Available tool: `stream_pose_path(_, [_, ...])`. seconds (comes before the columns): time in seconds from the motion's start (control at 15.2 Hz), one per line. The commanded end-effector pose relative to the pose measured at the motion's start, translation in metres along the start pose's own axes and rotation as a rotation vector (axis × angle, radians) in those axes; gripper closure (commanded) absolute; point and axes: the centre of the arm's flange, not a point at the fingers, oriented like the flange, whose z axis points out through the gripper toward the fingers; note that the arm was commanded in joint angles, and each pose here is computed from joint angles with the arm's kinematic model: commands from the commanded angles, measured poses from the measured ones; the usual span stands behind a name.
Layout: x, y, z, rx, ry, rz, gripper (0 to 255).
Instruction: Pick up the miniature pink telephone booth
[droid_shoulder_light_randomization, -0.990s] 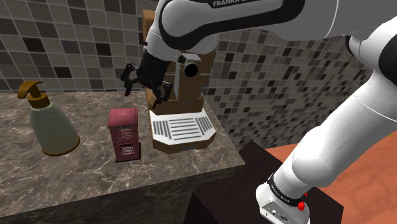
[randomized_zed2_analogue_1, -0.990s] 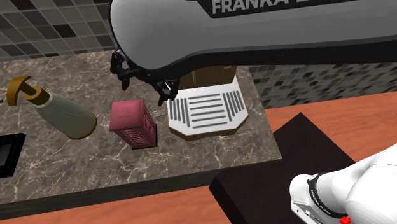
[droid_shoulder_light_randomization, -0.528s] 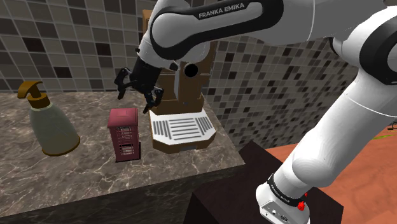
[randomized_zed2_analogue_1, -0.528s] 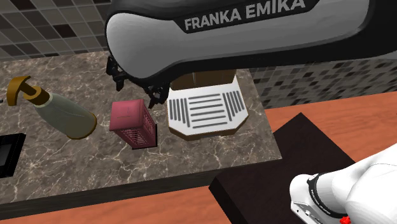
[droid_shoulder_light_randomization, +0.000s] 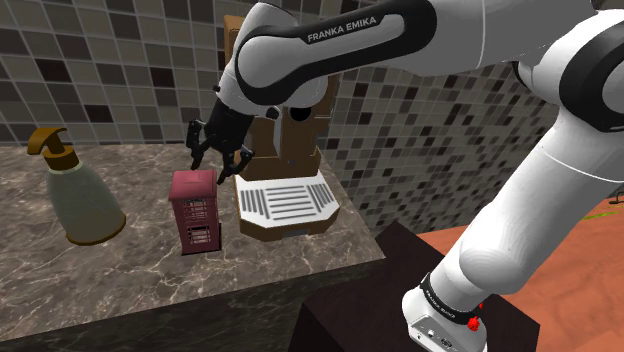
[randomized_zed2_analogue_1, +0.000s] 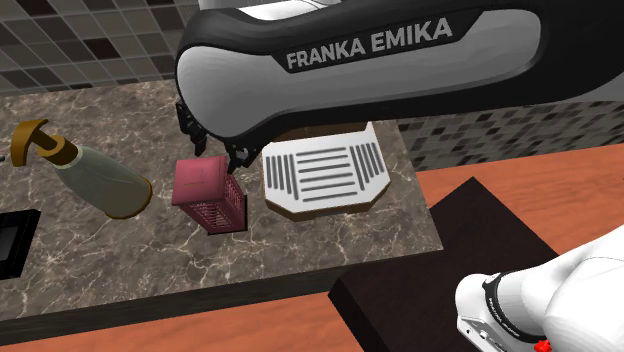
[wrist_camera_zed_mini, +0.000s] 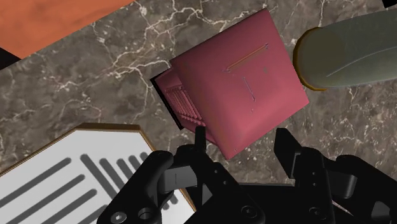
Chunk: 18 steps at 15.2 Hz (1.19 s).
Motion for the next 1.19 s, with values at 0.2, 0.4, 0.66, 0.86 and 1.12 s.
stream_pose_path(0.2, [0.000,0.001,0.000,-0.001,0.000,0.000,255])
stream_pose_path(0.4, [-0.002,-0.001,-0.004,-0.001,0.000,0.000,255])
stream_pose_path(0.66, [-0.008,-0.007,-0.023,-0.001,0.000,0.000,255])
stream_pose_path(0.86, [-0.012,-0.012,-0.038,-0.001,0.000,0.000,255])
stream_pose_path(1.12, [-0.017,-0.018,-0.057,-0.001,0.000,0.000,255])
